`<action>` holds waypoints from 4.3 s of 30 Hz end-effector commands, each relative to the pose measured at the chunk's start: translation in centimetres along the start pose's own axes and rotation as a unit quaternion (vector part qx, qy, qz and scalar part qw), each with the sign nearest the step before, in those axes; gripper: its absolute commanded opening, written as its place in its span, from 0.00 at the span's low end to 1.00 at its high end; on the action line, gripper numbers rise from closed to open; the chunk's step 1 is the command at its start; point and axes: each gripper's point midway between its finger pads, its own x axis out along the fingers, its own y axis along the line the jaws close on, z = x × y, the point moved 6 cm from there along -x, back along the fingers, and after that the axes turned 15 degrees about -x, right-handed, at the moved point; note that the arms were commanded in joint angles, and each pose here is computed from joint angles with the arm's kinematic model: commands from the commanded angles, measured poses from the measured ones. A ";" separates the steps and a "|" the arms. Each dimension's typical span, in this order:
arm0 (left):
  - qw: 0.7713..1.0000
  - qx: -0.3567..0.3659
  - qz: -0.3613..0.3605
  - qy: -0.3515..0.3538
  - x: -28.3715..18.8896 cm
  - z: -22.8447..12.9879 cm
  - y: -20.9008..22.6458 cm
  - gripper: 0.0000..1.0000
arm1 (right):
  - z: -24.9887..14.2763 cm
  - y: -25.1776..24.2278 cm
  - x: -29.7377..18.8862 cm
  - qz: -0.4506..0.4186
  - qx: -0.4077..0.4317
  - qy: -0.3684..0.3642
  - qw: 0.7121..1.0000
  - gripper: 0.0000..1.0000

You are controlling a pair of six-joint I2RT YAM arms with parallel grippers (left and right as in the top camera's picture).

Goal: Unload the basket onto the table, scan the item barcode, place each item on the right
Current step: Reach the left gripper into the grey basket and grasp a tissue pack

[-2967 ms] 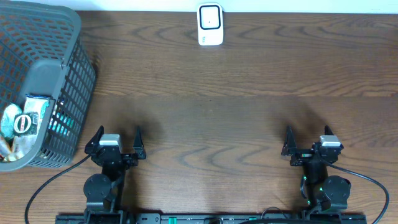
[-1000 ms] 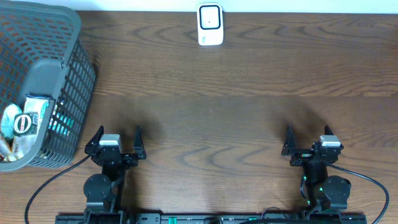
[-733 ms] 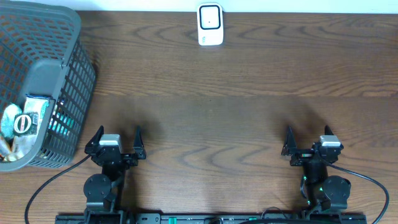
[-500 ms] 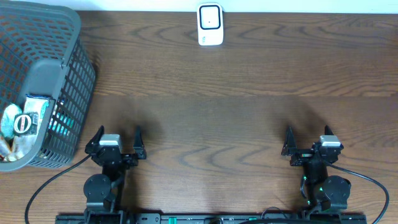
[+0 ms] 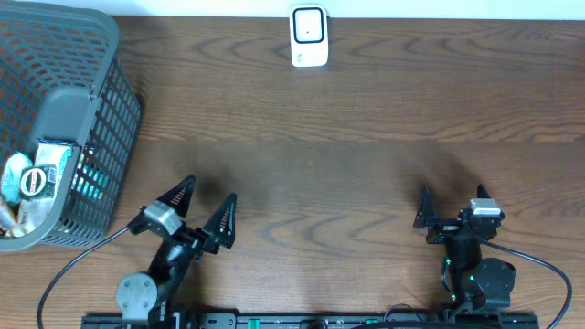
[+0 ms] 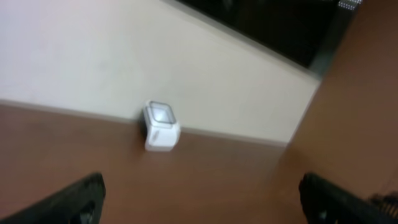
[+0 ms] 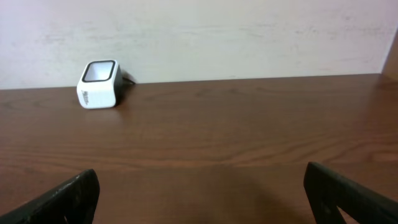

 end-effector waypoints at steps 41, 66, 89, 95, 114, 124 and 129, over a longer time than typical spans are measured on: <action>0.977 0.105 -0.001 0.188 12.7 24.8 -13.3 0.98 | -0.1 -0.1 0.0 -0.003 0.002 0.001 1.000 0.99; 0.716 0.016 0.698 -0.004 2.7 34.0 7.1 0.98 | -0.1 -0.1 0.0 -0.003 0.002 0.001 1.000 0.99; 0.633 -0.189 0.727 0.187 -1.4 23.3 19.3 0.99 | -0.1 -0.1 0.0 -0.003 0.002 0.001 1.000 0.99; 0.637 -0.238 0.653 0.332 -0.8 18.7 22.7 0.93 | -0.1 -0.1 0.0 -0.003 0.002 0.001 1.000 0.99; 0.613 -0.253 0.621 0.418 -1.6 13.7 26.9 0.65 | -0.1 -0.1 0.0 -0.003 0.002 0.001 1.000 0.99; 0.615 -0.249 0.619 0.420 -1.7 13.0 27.4 0.56 | -0.2 -0.1 0.0 -0.002 0.002 0.003 1.000 0.99; 0.613 -0.257 0.616 0.423 -1.8 12.6 27.3 0.56 | -0.2 -0.1 0.0 -0.002 0.002 0.003 1.000 0.99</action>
